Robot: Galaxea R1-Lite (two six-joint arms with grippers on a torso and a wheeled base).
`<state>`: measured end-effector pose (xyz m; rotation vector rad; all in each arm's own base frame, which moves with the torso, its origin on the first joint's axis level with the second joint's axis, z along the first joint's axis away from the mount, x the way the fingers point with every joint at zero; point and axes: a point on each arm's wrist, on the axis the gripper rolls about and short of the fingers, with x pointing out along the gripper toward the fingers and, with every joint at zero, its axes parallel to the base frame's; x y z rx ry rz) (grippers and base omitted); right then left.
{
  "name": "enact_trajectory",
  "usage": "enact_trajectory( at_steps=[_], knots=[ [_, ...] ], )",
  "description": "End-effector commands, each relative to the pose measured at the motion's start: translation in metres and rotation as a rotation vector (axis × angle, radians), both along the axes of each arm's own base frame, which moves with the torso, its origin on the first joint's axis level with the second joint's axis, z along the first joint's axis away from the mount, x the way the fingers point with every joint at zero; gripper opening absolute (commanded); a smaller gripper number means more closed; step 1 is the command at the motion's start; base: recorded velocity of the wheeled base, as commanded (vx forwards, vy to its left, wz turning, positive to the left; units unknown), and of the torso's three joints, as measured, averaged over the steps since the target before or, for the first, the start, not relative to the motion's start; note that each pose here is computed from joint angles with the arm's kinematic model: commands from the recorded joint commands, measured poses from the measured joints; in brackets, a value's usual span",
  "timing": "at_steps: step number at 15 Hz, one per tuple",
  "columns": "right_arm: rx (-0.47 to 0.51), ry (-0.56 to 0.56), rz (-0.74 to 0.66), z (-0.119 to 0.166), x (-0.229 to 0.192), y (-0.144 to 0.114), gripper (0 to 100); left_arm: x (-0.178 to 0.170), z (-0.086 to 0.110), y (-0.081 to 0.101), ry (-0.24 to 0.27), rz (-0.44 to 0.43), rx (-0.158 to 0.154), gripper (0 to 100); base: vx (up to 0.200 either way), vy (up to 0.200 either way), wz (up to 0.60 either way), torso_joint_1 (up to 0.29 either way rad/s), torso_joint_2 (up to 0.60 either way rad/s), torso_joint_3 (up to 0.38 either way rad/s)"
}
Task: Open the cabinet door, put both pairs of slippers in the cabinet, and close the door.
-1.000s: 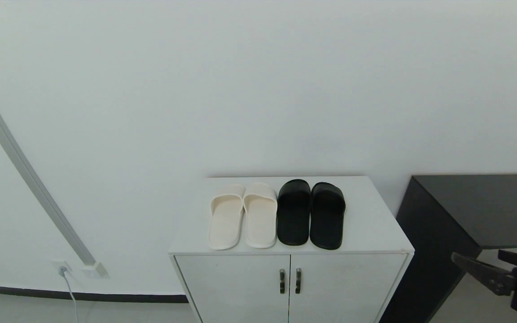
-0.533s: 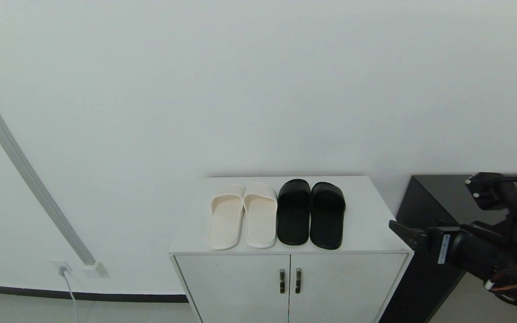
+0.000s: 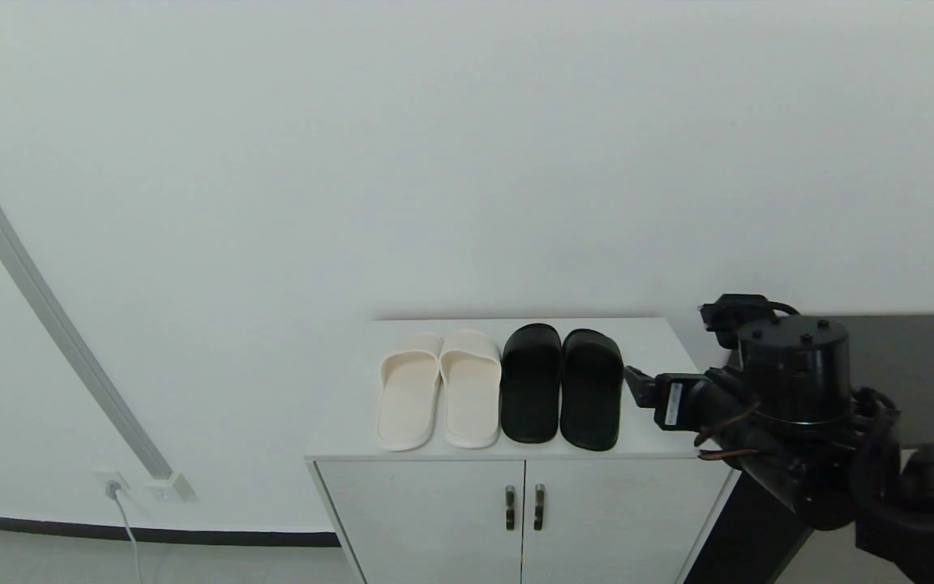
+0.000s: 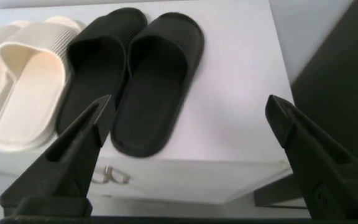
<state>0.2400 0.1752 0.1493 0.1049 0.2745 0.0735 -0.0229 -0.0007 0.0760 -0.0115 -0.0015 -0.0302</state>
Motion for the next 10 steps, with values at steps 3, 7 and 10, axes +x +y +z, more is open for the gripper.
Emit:
enact_trajectory(
  at_steps=[3,7,10],
  knots=[
    [-0.020,0.003,-0.023,-0.017,0.031,0.032,100,0.000,0.000,0.000,0.002,0.000,0.001,0,0.000,0.000,0.00,0.000,0.00,0.000],
    [-0.026,-0.019,-0.047,-0.025,0.047,0.058,100,0.000,0.000,0.000,0.002,0.000,-0.001,0,0.000,0.000,0.00,0.000,0.00,0.000],
    [-0.012,-0.061,-0.079,-0.042,0.071,0.092,100,0.000,0.000,0.000,0.002,0.000,0.001,0,0.000,0.000,0.00,0.000,0.00,0.000]
  ],
)
